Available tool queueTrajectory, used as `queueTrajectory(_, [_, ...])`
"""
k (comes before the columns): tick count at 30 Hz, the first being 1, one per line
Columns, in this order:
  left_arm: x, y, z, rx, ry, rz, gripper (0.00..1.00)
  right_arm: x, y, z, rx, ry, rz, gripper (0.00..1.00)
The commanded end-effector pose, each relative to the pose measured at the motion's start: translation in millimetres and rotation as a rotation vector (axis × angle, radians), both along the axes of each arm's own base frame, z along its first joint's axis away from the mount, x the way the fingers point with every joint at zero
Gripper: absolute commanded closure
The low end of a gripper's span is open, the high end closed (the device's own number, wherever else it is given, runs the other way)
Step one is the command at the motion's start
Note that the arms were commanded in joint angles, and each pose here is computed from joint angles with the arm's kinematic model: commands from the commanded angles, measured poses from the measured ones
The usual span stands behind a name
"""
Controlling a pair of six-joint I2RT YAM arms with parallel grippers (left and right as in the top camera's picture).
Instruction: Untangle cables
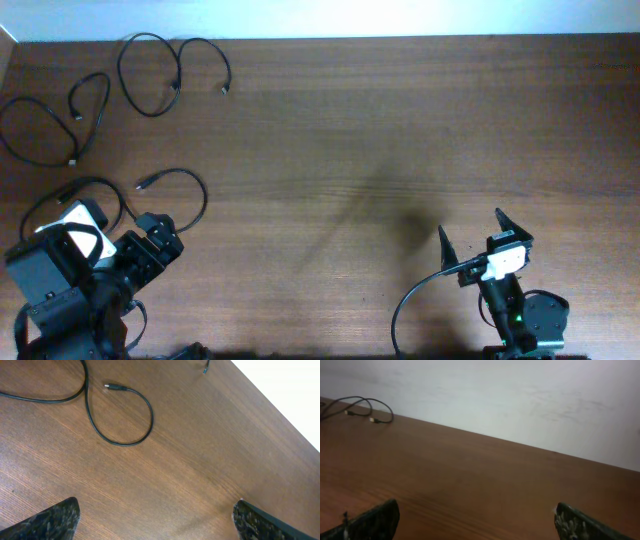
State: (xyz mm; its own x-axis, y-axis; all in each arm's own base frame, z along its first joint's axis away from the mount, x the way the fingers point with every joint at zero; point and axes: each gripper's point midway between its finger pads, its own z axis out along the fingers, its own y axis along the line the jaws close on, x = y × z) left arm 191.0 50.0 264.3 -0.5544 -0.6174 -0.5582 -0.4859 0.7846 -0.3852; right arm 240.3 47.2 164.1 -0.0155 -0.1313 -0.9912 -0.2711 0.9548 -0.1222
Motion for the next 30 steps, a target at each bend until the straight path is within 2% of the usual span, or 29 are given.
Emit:
queueTrajectory(1, [-0.6,2.1,-0.5,0.017,0.004,-0.002,0.01,-0.9,5.4,-4.1,-0.02,0.005,0.011,0.02])
queueTrajectory(5, [-0.5,2.2,-0.5,0.018,0.004,-0.002,0.01,-1.1,5.9,-4.3,-0.025,0.004,0.016,0.02])
queueTrajectory(8, [-0.6,2.1,-0.5,0.017,0.004,-0.002,0.01,-2.1,9.1,-4.3,-0.093,-0.016,0.04,0.02])
queueTrajectory(30, [-0.5,2.2,-0.5,0.018,0.004,-0.002,0.01,-1.2,6.7,-3.5,-0.087,-0.017,0.024,0.02])
